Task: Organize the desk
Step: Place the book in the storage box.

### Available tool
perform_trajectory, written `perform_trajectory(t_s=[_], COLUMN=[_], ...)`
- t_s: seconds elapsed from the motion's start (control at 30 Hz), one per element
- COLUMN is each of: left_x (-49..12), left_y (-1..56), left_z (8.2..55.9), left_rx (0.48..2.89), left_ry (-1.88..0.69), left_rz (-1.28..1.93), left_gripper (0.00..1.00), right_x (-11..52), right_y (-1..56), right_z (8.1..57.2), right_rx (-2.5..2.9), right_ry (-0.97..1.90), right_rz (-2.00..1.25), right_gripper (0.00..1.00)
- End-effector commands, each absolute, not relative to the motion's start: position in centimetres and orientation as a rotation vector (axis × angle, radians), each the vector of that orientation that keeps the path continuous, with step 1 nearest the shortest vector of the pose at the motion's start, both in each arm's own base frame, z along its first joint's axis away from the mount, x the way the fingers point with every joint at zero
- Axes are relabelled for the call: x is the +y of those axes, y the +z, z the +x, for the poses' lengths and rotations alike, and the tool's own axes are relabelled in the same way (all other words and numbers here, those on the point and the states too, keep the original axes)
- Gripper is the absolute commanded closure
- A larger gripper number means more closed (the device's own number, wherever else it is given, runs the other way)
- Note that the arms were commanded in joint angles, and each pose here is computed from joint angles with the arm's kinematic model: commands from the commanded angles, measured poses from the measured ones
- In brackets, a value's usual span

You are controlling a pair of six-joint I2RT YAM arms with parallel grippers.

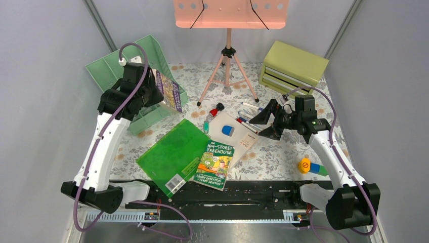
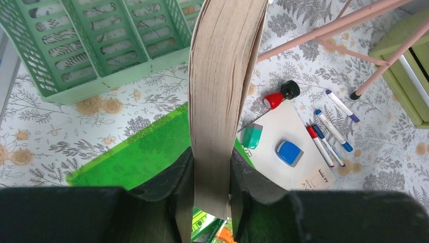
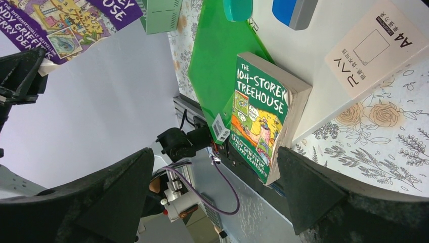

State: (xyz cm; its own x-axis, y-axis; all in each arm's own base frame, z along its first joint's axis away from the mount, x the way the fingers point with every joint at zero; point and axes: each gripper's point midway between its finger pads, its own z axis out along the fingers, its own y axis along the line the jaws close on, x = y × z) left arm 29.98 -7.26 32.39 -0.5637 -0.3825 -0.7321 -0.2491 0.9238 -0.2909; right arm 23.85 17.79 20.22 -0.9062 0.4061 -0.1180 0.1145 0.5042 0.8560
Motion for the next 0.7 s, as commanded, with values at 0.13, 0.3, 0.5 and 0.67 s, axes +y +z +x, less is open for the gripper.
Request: perform_trajectory(t_s=[0.13, 0.3, 0.5, 0.67], left_x=[-6.7, -4.4, -0.4, 2.4], left_y=[36.3, 36.5, 36.0, 35.2], left_z=[33.4, 34.7, 35.5, 35.6], left_rx=[2.073, 2.066, 2.071, 2.064], left_ry=[-0.306, -0.284, -0.247, -0.224], left_rz=[-0.455, -0.516, -0.686, -0.806], left_gripper=[1.0, 1.0, 1.0, 1.0], right_x=[17.9, 17.8, 17.8, 17.7], right_y=[20.2, 19.8, 19.6, 18.9], right_z=[23.1, 22.9, 22.7, 22.3], right_rx=[2.443, 2.448, 2.452, 2.465], right_ry=[1.364, 1.363, 1.362, 1.359], right_rz=[0.429, 0.435, 0.444, 0.454], right_gripper=[0.01, 0.01, 0.0, 0.0])
